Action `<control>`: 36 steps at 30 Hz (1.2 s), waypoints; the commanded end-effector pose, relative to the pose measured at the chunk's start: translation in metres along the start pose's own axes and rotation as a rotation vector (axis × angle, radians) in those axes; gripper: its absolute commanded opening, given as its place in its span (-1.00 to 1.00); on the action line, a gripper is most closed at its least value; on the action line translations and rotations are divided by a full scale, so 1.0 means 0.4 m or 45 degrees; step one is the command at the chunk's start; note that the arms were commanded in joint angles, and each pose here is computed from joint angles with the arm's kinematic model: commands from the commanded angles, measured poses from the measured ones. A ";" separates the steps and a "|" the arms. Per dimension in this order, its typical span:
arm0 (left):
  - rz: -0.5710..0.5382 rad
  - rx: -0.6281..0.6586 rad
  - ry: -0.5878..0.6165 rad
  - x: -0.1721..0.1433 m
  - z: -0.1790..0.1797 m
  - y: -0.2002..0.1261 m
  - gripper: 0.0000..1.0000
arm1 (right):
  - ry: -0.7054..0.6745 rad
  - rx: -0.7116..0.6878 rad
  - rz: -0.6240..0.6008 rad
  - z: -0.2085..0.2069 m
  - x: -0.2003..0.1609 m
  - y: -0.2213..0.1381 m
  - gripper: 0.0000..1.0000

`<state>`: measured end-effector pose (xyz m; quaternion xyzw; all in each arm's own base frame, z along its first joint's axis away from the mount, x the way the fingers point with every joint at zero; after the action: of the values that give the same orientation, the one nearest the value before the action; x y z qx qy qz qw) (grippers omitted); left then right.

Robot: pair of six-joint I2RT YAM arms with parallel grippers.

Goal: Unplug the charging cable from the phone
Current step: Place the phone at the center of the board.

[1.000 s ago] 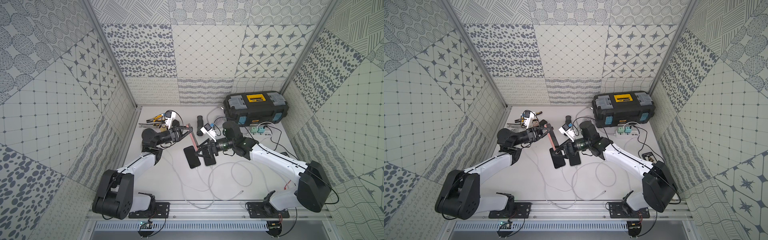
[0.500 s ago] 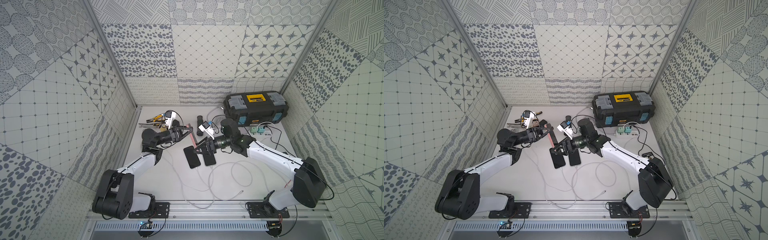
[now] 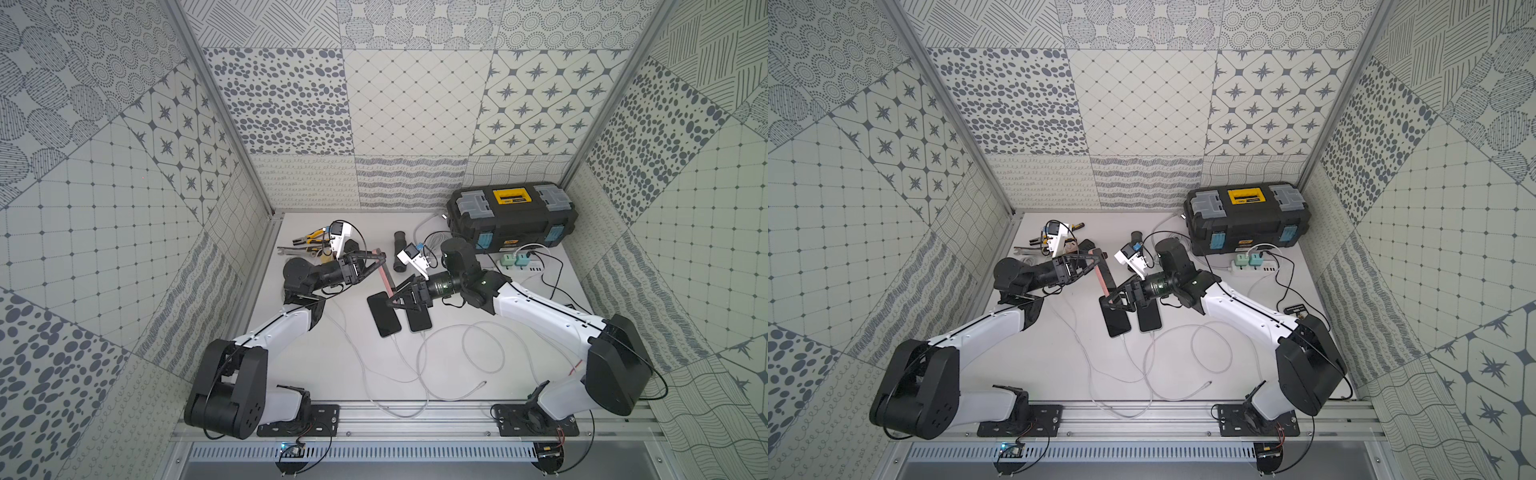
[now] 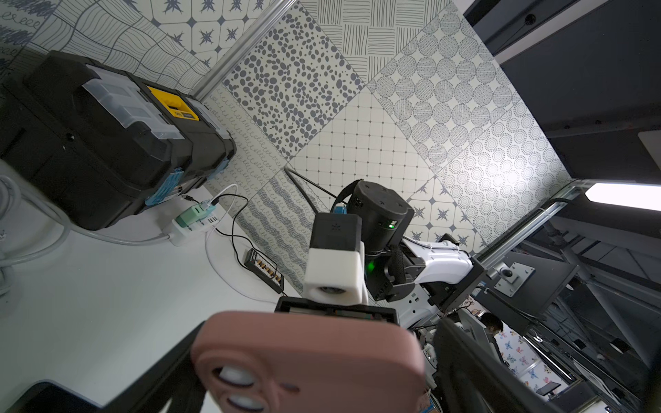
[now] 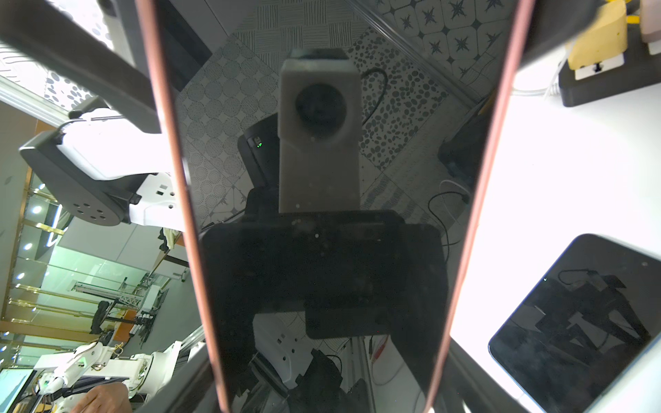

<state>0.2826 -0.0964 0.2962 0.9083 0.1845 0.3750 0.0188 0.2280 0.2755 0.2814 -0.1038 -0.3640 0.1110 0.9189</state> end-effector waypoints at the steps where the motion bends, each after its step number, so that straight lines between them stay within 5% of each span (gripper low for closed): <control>1: -0.021 0.026 0.093 0.002 -0.004 -0.002 0.97 | -0.095 -0.017 -0.086 0.026 0.014 -0.025 -0.01; 12: -0.056 0.511 0.138 -0.020 0.019 -0.039 0.97 | 0.017 -0.392 -0.155 -0.018 -0.053 -0.068 -0.06; 24: -0.048 0.546 0.117 -0.025 0.035 -0.041 0.97 | 0.227 -1.055 -0.168 -0.109 -0.123 -0.126 -0.08; 36: -0.042 0.549 0.111 -0.029 0.036 -0.041 0.97 | 0.347 -1.510 0.006 -0.215 -0.178 -0.135 -0.08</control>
<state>0.2789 -0.0837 0.2711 0.8808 0.2752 0.3453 -0.1708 0.2327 0.1972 0.1841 -0.5798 -0.2404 -0.0874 0.7736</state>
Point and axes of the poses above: each gripper's point midway between its finger pads, its own y axis out along the fingers, its own z axis along the line the jaws close on, x = y × z, the point moved 10 cm from there along -y, back along the fingers, and after that the axes turned 2 degrees about y, right-handed, at the moved point
